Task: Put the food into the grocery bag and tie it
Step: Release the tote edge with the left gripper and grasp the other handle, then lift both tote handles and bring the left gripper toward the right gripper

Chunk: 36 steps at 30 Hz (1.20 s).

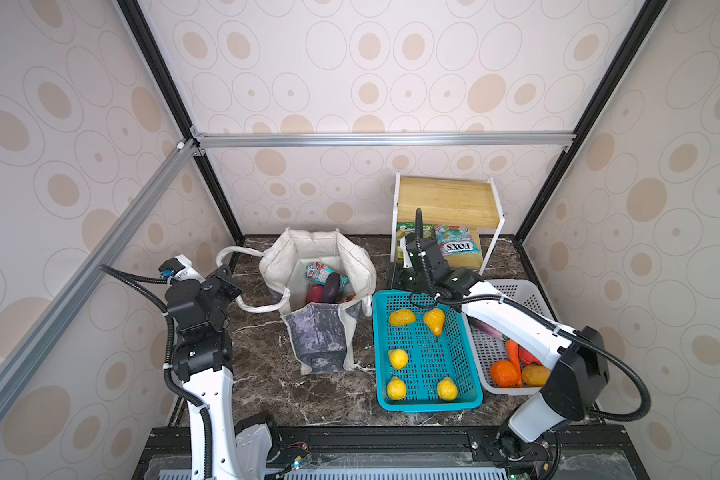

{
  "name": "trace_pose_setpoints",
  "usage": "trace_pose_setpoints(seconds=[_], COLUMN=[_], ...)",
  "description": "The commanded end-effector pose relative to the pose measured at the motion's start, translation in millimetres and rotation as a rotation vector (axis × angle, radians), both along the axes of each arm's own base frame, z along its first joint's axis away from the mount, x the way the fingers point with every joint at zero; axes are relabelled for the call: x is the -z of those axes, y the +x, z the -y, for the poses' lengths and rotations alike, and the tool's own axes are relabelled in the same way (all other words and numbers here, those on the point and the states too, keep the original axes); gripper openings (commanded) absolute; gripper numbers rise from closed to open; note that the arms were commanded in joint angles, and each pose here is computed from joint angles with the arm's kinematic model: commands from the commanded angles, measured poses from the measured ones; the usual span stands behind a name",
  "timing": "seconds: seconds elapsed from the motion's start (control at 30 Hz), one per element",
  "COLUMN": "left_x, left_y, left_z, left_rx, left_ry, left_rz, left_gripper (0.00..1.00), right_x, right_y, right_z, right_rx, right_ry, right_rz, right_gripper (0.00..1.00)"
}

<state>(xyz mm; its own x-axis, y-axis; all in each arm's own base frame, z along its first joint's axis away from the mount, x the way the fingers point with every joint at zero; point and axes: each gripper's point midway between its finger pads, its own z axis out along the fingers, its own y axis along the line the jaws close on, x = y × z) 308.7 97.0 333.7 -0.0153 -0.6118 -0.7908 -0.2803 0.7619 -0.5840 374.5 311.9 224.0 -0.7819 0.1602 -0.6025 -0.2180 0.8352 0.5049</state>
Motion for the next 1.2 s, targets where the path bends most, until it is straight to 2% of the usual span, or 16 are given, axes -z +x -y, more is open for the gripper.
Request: trace_pose_setpoints(seconds=[0.0, 0.13, 0.47, 0.73, 0.9, 1.0, 1.17], left_x=[-4.5, 2.6, 20.1, 35.9, 42.5, 42.5, 39.0], left_y=[-9.2, -10.9, -8.1, -5.5, -4.4, -5.1, -5.1], left_z=[-16.8, -21.0, -20.8, -23.2, -23.9, -23.8, -22.8], left_rx=[-0.081, -0.101, -0.093, -0.097, -0.096, -0.097, -0.09], left_ry=[0.094, 0.112, 0.099, 0.096, 0.095, 0.1, 0.105], left_rz=[0.004, -0.011, -0.005, -0.021, -0.03, -0.03, -0.021], left_gripper=[0.0, 0.0, 0.0, 0.0, 0.0, 0.0, 0.0], right_x=[18.0, 34.1, 59.1, 81.6, 86.9, 91.1, 81.3], right_y=[2.3, 10.9, 34.2, 46.9, 54.6, 57.6, 51.3], right_z=[-12.3, -26.2, -56.8, -66.8, -76.8, -80.9, -60.9], right_rx=[-0.04, -0.056, -0.061, -0.026, -0.007, -0.003, 0.059], right_ry=[-0.008, 0.002, 0.044, 0.085, 0.145, 0.15, 0.086], right_rz=[-0.026, -0.051, -0.047, -0.057, -0.042, -0.046, -0.004], right_gripper=[0.48, 0.47, 0.54, 0.53, 0.5, 0.41, 0.08])
